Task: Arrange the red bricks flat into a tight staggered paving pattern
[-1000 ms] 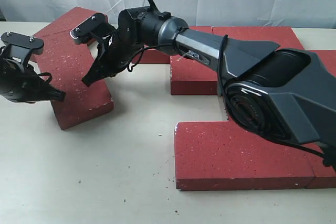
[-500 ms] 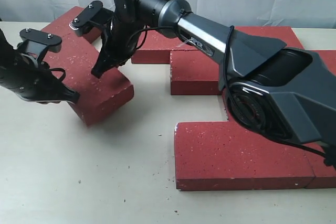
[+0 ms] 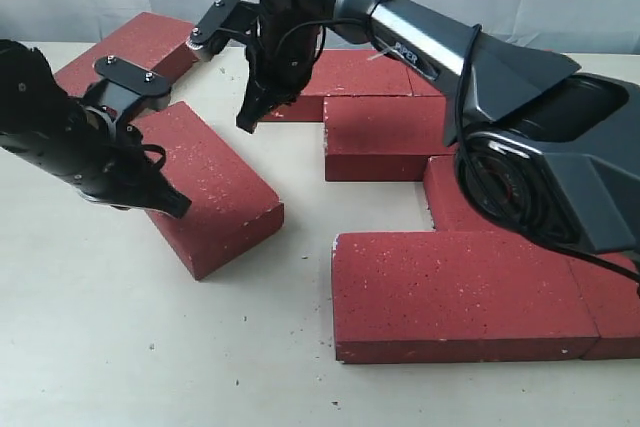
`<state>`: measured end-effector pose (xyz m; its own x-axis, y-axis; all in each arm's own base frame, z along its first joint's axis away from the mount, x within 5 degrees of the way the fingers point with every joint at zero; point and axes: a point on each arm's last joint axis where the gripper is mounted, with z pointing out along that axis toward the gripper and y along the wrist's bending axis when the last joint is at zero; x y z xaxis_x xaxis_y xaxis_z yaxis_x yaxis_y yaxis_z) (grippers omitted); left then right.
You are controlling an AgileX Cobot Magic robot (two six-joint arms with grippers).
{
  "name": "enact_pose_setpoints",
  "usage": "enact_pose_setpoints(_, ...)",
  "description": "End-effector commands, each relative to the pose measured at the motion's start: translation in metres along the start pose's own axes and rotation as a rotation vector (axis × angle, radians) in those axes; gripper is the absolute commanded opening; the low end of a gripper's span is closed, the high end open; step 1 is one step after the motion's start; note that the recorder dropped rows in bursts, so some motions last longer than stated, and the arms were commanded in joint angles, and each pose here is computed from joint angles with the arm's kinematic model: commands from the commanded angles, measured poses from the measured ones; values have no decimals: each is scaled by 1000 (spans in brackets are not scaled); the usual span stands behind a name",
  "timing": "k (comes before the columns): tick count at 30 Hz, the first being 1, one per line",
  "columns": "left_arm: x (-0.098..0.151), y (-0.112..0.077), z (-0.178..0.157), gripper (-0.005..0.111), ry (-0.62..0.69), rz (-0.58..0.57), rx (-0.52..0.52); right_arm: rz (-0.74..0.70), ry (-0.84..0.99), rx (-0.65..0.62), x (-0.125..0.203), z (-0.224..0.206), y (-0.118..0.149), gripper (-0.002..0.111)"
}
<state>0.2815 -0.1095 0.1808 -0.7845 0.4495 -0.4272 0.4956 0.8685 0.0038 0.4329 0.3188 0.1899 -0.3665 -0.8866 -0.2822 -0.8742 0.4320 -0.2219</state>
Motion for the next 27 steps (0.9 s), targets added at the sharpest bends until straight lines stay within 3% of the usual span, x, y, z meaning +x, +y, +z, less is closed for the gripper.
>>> enact_pose_setpoints(1,-7,15,-14,0,-92,51,-77,103,-52,1,0,-31,-9,-1)
enact_pose_setpoints(3,-9,43,-25,0,-183,-19,-150,126,-91,-53,-2,-47,-5,-1)
enact_pose_setpoints(6,-14,67,-25,0,-309,-156,-201,141,-83,-126,3,-51,5,-1)
enact_pose_setpoints(9,-30,90,-7,0,-382,-162,-262,104,-48,-308,23,-56,32,-1)
enact_pose_setpoints(13,-58,105,20,0,-352,-149,-251,22,-106,-546,44,-75,69,-1)
enact_pose_setpoints(15,-65,109,32,0,-312,-152,-234,-33,-46,-583,60,-71,90,-1)
enact_pose_setpoints(21,-77,117,55,0,-260,-147,-216,-95,12,-582,83,-44,123,-1)
enact_pose_setpoints(27,-81,116,79,0,-176,-122,-179,-121,-22,-542,81,-38,124,-1)
